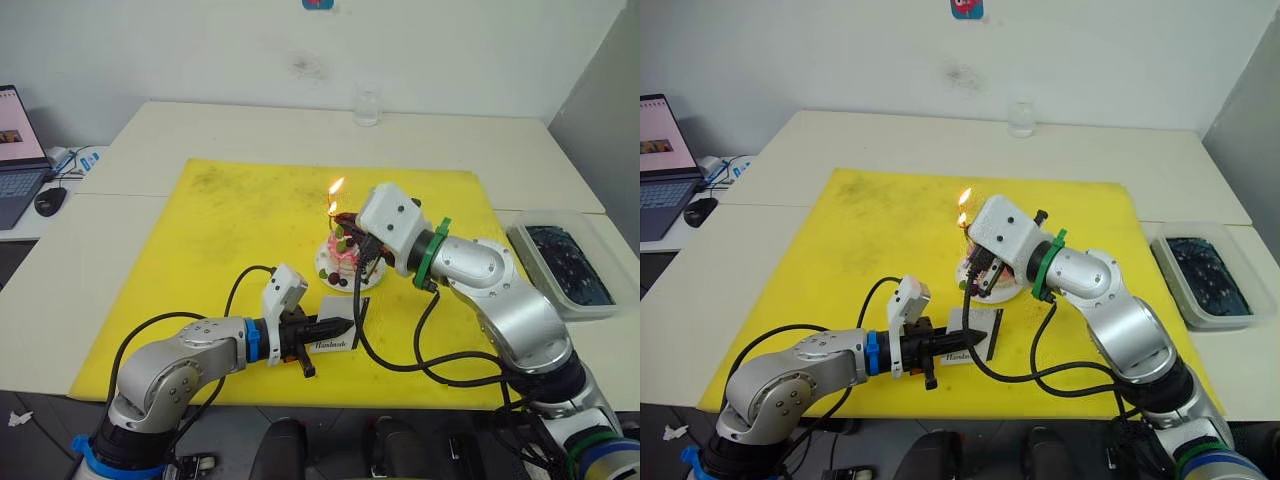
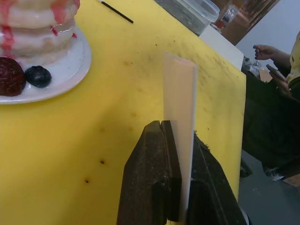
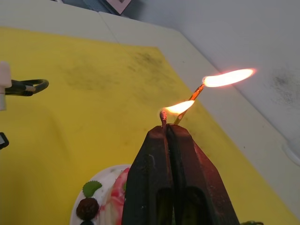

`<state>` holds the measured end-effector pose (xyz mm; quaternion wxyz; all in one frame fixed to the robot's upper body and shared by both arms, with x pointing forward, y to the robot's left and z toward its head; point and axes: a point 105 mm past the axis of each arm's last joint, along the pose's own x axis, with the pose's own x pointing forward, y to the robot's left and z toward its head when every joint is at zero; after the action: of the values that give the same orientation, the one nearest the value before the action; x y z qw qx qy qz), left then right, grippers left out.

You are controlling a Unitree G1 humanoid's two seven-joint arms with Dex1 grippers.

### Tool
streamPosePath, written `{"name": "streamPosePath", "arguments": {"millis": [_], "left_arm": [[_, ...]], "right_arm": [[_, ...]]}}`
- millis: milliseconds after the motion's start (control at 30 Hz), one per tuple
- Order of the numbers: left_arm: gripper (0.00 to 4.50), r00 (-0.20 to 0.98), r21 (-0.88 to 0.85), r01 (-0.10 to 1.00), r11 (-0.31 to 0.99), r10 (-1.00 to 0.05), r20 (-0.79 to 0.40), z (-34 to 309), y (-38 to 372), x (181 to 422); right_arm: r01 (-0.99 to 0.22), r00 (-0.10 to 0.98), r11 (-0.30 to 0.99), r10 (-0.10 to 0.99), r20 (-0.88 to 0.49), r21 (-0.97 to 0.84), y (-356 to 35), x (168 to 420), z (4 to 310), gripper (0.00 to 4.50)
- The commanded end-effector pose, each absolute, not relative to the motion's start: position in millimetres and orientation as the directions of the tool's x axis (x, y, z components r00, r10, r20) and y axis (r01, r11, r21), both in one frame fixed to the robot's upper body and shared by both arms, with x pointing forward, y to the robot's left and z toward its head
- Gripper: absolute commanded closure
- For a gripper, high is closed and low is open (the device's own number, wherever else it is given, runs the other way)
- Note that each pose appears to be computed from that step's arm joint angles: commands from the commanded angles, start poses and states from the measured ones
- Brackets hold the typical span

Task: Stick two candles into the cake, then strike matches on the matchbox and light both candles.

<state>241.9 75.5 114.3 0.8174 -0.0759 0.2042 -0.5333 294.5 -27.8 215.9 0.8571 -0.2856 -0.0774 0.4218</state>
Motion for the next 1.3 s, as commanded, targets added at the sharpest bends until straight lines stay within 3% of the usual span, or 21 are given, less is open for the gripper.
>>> {"name": "streamPosePath", "arguments": {"millis": [33,200,367,600,800,1067,1167,1300], "left_arm": [[4.5,0.339,-0.312,0.864,0.395,-0.915,-0.219,124.1,70.6,240.5],[4.5,0.35,-0.319,0.857,0.404,-0.912,-0.216,123.7,71.4,242.1],[4.5,0.345,-0.331,0.855,0.4,-0.914,-0.216,121.4,71.0,239.8],[4.5,0.329,-0.35,0.856,0.381,-0.923,-0.2,120.3,61.4,236.5],[4.5,0.33,-0.357,0.854,0.378,-0.925,-0.191,120.4,58.3,235.6],[4.5,0.346,-0.354,0.85,0.39,-0.92,-0.183,122.5,59.0,234.1],[4.5,0.353,-0.352,0.848,0.397,-0.917,-0.186,122.1,60.6,233.2],[4.5,0.365,-0.35,0.843,0.409,-0.912,-0.189,121.9,63.0,233.0]], "right_arm": [[-0.679,0.609,0.468,0.789,-0.08,-0.566,-37.3,277.1,226.1,4.49],[-0.682,0.637,0.496,0.763,-0.104,-0.536,-63.4,264.7,224.2,4.49],[-0.571,0.806,0.654,0.561,-0.189,-0.495,-142.1,265.5,218.6,4.49],[-0.267,0.96,0.862,0.197,-0.201,-0.43,-248.7,278.4,213.0,4.49],[0.002,0.969,0.925,-0.095,-0.227,-0.38,-318.8,292.8,195.4,4.49],[0.178,0.928,0.939,-0.26,-0.267,-0.295,-361.7,304.1,165.7,4.49],[0.215,0.928,0.939,-0.282,-0.245,-0.268,-366.3,306.1,165.7,3.8],[0.251,0.94,0.941,-0.293,-0.177,-0.225,-365.8,305.0,179.7,2.37]]}}
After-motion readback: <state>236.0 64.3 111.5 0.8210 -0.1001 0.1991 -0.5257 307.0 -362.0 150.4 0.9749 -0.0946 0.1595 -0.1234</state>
